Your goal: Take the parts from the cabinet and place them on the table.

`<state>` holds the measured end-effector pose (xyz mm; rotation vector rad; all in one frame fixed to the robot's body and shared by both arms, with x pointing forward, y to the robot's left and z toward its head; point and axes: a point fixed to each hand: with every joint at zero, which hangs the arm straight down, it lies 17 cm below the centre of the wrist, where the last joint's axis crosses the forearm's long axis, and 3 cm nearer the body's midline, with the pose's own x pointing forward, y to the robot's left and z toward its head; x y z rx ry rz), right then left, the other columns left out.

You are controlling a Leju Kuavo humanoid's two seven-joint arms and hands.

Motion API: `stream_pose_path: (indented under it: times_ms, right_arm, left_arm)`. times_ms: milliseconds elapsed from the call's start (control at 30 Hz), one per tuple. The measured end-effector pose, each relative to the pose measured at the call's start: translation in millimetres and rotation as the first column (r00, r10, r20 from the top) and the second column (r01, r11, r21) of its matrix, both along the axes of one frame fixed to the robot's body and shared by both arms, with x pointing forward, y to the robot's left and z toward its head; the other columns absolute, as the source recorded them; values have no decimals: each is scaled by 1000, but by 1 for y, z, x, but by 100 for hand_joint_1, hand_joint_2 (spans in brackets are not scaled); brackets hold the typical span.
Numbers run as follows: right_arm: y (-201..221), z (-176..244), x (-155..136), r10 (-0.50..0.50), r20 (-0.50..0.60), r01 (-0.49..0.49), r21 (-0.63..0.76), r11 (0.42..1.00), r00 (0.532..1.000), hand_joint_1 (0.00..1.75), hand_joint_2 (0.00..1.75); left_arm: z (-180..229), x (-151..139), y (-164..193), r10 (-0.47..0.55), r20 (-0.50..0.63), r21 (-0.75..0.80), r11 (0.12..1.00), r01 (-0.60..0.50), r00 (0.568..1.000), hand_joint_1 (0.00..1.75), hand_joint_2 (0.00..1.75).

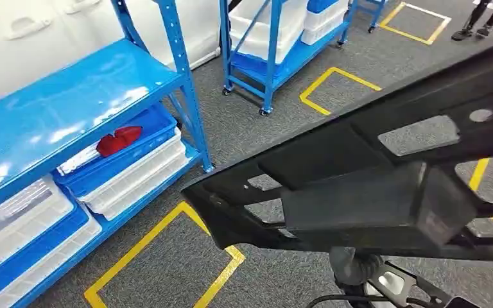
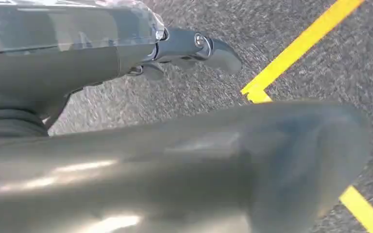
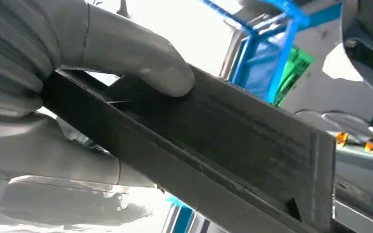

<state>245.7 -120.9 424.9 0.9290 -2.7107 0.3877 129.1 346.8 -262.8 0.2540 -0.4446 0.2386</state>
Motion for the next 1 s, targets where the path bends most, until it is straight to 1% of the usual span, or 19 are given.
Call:
stream_pose_path:
  times_ms: [100, 233, 433, 533, 700, 933, 1000]
  right_arm:
    - [0, -6, 0, -2, -21, 1, -3, 1000, 1000, 175, 175]
    - [-2, -5, -1, -22, -20, 22, 1, 1000, 1000, 175, 175]
    - [-6, -8, 0, -26, -38, 27, 9, 1000, 999, 175, 175]
    - [-7, -9, 0, -15, -43, 16, 16, 1000, 999, 175, 175]
    - [-6, -7, 0, 20, -41, -19, 23, 1000, 999, 175, 175]
    - [-5, 0, -1, 75, -17, -75, 28, 997, 997, 175, 175]
    - [-3, 2, -1, 90, -10, -90, 29, 996, 996, 175, 175]
  left_arm:
    - [-2, -7, -3, -10, -23, -2, 1000, 10, 1000, 0, 0]
    - [-4, -8, -8, -34, -41, -4, 999, 34, 999, 0, 0]
    - [-3, -2, -16, -39, -35, -13, 999, 39, 999, 0, 0]
    - [-4, -8, -18, -34, -40, -16, 999, 34, 999, 0, 0]
    - [-2, -1, -22, -25, -12, -22, 999, 24, 1000, 0, 0]
    - [0, 2, -18, -8, 1, -2, 1000, 8, 1000, 0, 0]
    - [-1, -1, -17, 0, -2, 0, 1000, 0, 1000, 0, 0]
